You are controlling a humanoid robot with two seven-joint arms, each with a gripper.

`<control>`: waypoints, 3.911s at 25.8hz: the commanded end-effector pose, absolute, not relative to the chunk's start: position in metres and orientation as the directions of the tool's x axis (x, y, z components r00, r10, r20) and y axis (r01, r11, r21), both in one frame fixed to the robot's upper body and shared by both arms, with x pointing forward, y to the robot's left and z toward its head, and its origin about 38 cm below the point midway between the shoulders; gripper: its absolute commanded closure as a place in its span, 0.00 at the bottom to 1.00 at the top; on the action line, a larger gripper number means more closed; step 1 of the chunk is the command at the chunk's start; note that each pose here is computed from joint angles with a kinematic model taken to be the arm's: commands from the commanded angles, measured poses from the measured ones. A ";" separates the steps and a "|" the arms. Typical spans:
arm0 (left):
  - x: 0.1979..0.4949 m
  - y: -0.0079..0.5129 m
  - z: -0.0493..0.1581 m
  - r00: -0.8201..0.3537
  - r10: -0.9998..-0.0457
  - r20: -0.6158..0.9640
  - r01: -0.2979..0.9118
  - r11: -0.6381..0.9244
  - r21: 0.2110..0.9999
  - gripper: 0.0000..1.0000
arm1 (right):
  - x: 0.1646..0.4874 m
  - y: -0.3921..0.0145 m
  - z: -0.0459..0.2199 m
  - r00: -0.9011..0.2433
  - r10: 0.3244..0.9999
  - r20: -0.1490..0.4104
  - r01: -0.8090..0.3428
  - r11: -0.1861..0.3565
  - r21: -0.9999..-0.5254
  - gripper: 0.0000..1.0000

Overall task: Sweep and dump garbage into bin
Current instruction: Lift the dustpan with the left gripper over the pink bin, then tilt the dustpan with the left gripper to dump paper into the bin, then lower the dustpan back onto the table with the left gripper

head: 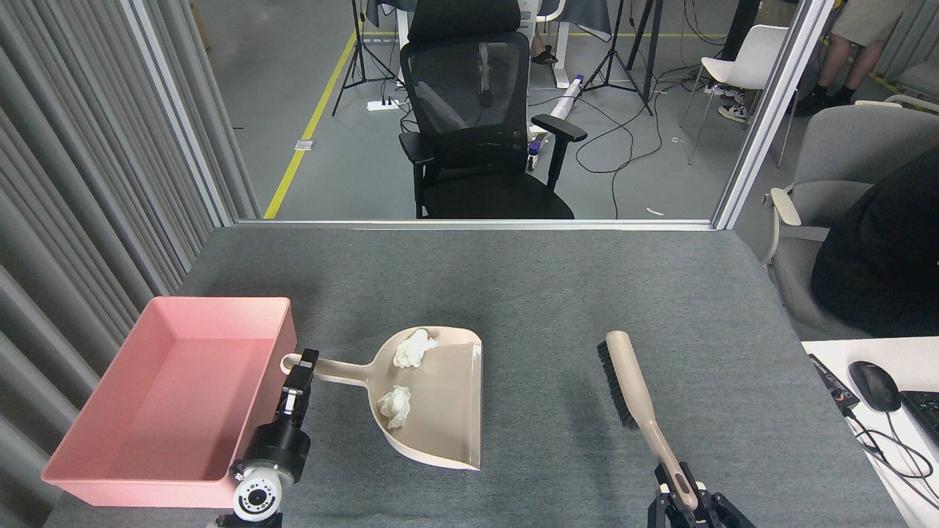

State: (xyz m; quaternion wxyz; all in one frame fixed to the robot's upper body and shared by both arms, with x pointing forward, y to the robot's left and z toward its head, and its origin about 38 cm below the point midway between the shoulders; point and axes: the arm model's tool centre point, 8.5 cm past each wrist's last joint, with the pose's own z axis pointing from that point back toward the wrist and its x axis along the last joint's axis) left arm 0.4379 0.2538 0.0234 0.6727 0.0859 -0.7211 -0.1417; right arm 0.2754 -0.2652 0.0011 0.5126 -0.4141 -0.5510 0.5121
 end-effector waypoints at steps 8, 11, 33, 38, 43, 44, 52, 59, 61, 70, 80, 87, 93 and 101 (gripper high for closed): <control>0.452 0.287 0.058 -0.025 -0.248 0.968 0.064 0.966 0.249 0.90 | 0.271 -0.270 -0.007 -0.121 0.984 0.129 -0.096 0.118 -0.988 1.00; 0.455 0.316 0.073 -0.021 -0.263 0.965 0.030 0.964 0.263 0.90 | 0.271 -0.273 -0.007 -0.119 0.986 0.121 -0.098 0.110 -0.989 1.00; 0.404 0.545 0.137 0.000 -0.242 0.970 -0.179 0.955 0.238 0.90 | 0.274 -0.268 -0.007 -0.140 0.986 0.088 -0.100 0.074 -0.992 0.97; 0.380 0.578 0.131 -0.005 -0.331 0.943 -0.208 0.923 0.323 0.90 | 0.273 -0.269 -0.007 -0.139 0.986 0.088 -0.101 0.074 -0.992 0.97; 0.350 0.616 0.127 0.040 -0.406 0.913 -0.223 0.887 0.405 0.89 | 0.273 -0.268 -0.008 -0.141 0.986 0.087 -0.101 0.073 -0.992 0.97; 0.346 0.619 0.122 0.046 -0.408 0.912 -0.229 0.884 0.407 0.89 | 0.273 -0.268 -0.008 -0.141 0.986 0.088 -0.101 0.075 -0.992 0.97; 0.365 0.619 0.138 0.010 -0.564 0.826 -0.213 0.806 0.553 0.89 | 0.272 -0.266 -0.008 -0.142 0.985 0.095 -0.102 0.081 -0.991 0.97; 0.389 0.609 0.164 -0.008 -0.739 0.674 -0.208 0.660 0.722 0.90 | 0.271 -0.266 -0.008 -0.144 0.985 0.095 -0.101 0.081 -0.992 0.97; 0.394 0.609 0.172 -0.007 -0.767 0.641 -0.203 0.629 0.751 0.90 | 0.270 -0.266 -0.008 -0.144 0.985 0.095 -0.101 0.081 -0.992 0.97; 0.402 0.605 0.192 -0.033 -0.815 0.579 -0.198 0.573 0.795 0.89 | 0.270 -0.265 -0.008 -0.141 0.985 0.099 -0.101 0.086 -0.991 0.97; 0.408 0.613 0.206 0.004 -0.714 0.700 -0.253 0.677 0.691 0.89 | 0.270 -0.265 -0.007 -0.145 0.985 0.097 -0.100 0.083 -0.992 0.97; 0.427 0.568 0.262 -0.111 -0.614 0.782 -0.246 0.779 0.577 0.90 | 0.271 -0.267 -0.005 -0.144 0.985 0.094 -0.093 0.082 -0.992 0.96; 0.432 0.431 0.196 -0.201 -0.492 0.847 -0.078 0.870 0.487 0.90 | 0.272 -0.272 -0.004 -0.127 0.988 0.084 -0.091 0.073 -0.993 0.95; 0.436 0.275 0.117 -0.165 -0.379 0.911 0.054 0.918 0.392 0.90 | 0.272 -0.279 -0.002 -0.120 0.990 0.068 -0.091 0.057 -0.994 0.95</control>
